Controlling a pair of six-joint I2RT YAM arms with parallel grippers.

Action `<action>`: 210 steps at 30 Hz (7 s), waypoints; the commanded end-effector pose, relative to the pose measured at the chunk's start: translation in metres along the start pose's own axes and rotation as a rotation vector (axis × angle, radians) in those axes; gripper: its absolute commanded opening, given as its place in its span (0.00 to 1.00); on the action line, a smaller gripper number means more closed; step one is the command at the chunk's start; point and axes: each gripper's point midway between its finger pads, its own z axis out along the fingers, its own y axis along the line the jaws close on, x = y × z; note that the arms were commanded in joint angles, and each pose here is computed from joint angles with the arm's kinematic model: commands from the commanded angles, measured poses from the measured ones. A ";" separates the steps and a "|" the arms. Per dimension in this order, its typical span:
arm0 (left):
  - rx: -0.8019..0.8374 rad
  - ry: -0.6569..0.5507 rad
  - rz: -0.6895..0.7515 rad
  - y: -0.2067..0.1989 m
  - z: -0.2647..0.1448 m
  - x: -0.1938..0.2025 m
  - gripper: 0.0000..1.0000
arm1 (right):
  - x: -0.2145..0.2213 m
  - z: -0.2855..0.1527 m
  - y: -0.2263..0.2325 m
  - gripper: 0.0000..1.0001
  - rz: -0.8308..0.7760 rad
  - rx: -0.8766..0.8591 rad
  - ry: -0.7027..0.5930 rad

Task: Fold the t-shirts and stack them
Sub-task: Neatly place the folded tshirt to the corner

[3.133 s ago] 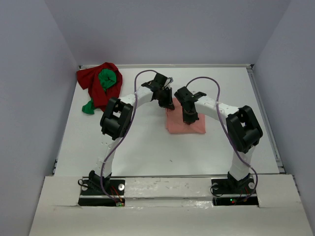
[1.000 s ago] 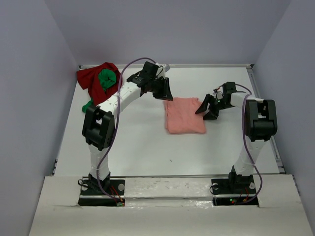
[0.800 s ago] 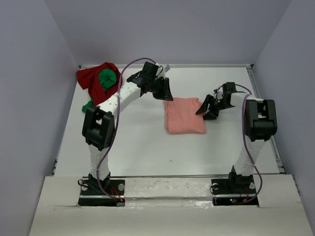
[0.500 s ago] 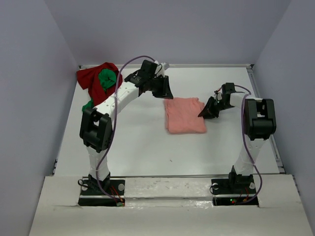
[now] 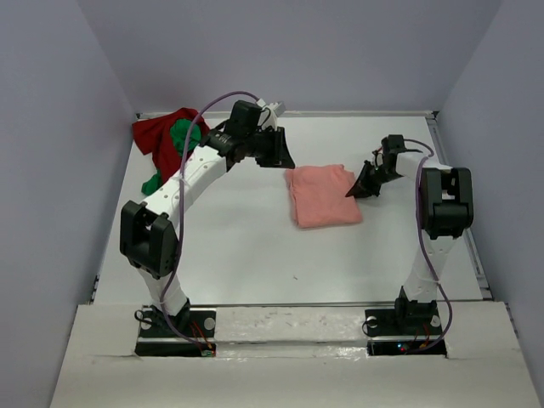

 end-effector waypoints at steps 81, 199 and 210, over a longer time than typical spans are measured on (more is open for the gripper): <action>-0.009 0.168 -0.007 -0.013 -0.022 0.082 0.29 | -0.325 -0.165 -0.134 0.00 -0.177 0.913 -0.838; -0.250 0.007 -0.025 0.045 -0.039 0.065 0.00 | -0.325 -0.144 -0.061 0.00 -0.378 0.842 -0.869; -0.211 0.016 -0.023 0.038 -0.039 0.060 0.00 | -0.325 -0.124 -0.087 0.00 -0.372 0.854 -0.819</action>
